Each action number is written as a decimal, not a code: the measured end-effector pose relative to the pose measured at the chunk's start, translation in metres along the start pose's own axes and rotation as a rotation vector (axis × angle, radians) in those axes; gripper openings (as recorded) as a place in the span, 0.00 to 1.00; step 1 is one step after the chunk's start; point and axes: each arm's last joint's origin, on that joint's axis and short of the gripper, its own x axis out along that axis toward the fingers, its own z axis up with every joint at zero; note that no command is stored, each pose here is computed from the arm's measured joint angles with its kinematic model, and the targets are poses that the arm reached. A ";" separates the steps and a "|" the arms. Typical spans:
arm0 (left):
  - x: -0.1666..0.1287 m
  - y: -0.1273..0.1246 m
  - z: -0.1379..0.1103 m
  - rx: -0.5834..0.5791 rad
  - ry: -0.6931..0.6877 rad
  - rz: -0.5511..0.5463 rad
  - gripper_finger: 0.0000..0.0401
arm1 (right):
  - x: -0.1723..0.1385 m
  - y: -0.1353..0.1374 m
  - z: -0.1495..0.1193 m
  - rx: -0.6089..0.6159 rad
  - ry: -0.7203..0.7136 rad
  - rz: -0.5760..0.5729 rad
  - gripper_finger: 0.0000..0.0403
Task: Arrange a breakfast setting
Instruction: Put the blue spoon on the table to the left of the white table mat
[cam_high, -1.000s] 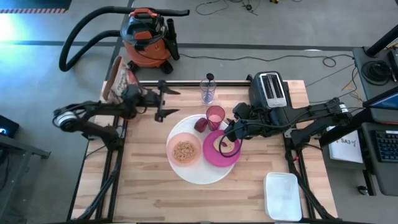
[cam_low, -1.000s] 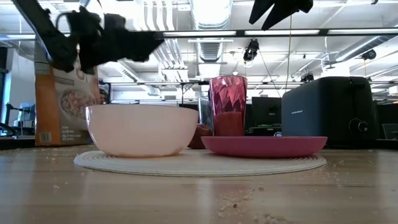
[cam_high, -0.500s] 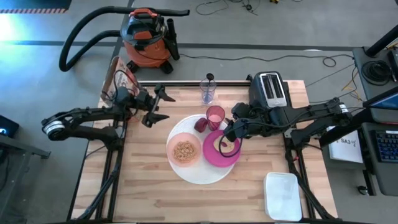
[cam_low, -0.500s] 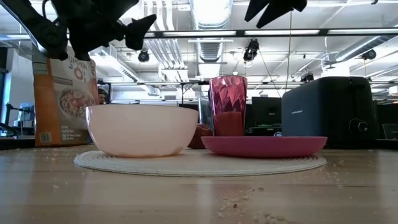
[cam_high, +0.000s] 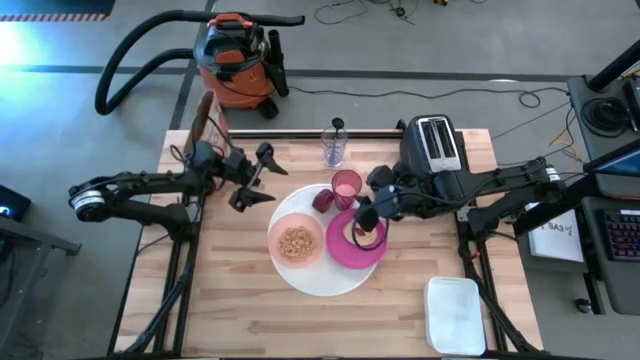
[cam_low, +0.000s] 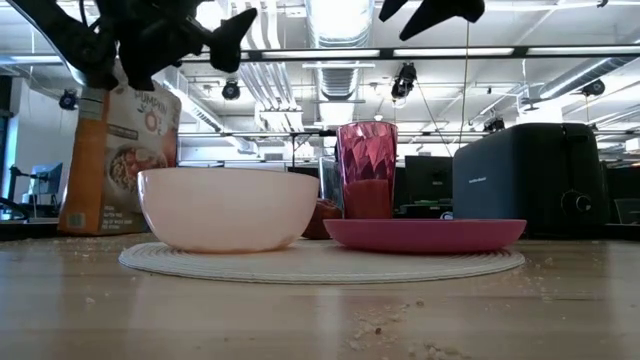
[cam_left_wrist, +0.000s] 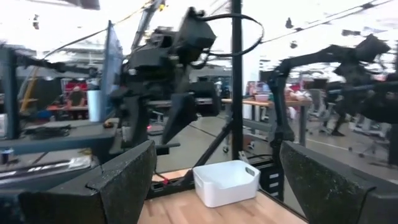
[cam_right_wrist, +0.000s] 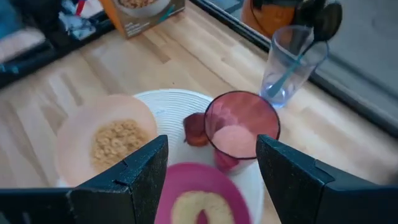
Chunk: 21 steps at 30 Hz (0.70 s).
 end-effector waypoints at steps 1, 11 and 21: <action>0.001 0.000 0.002 0.005 0.000 -0.015 0.81 | 0.001 -0.001 0.001 0.037 0.004 0.001 0.58; 0.007 0.002 0.018 0.056 -0.013 -0.103 0.81 | 0.026 -0.042 0.027 0.080 0.056 -0.028 0.58; 0.015 0.005 0.037 0.107 -0.040 -0.139 0.81 | 0.052 -0.109 0.067 0.083 0.051 0.135 0.55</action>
